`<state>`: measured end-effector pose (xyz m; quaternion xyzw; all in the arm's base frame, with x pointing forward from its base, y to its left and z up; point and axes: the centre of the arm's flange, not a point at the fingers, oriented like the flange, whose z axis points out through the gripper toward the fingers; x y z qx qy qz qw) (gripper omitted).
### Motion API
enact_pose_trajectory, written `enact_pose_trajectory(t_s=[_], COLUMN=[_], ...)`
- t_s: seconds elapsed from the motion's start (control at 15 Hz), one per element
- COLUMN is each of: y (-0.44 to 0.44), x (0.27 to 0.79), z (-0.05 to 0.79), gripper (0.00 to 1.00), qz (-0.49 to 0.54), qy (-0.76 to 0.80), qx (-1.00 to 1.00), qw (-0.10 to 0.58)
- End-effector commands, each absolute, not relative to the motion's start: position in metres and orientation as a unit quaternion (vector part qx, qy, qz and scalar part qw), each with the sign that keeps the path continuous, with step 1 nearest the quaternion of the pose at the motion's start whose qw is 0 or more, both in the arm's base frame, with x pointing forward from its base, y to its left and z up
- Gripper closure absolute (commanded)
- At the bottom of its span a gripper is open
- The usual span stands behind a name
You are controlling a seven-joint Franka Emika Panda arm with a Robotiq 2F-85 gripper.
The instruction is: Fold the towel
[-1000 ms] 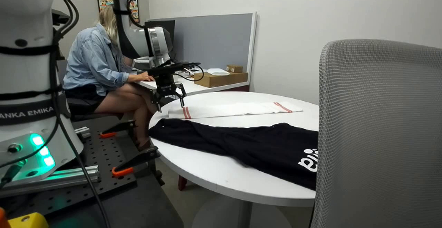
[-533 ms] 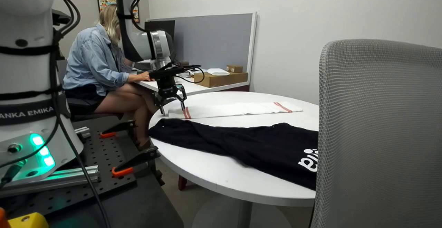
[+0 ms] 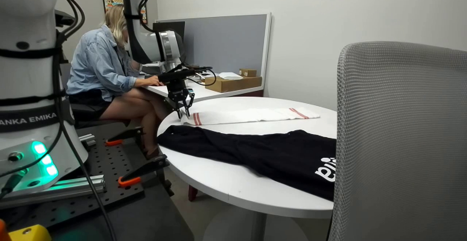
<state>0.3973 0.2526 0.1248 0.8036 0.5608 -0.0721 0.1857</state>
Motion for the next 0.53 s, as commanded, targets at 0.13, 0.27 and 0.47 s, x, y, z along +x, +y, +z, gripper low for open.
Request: enact_pose_trajectory(t_s=[0.13, 0.27, 0.47], y=[0.267, 0.266, 0.259], x=[0.407, 0.413, 0.422], z=[0.170, 0.188, 0.220], gripper=[1.00, 0.99, 0.99], qz=[-0.042, -0.034, -0.020], qy=[0.535, 0.519, 0.497], qx=[0.826, 0.837, 0.852], qw=[0.172, 0.167, 0.162])
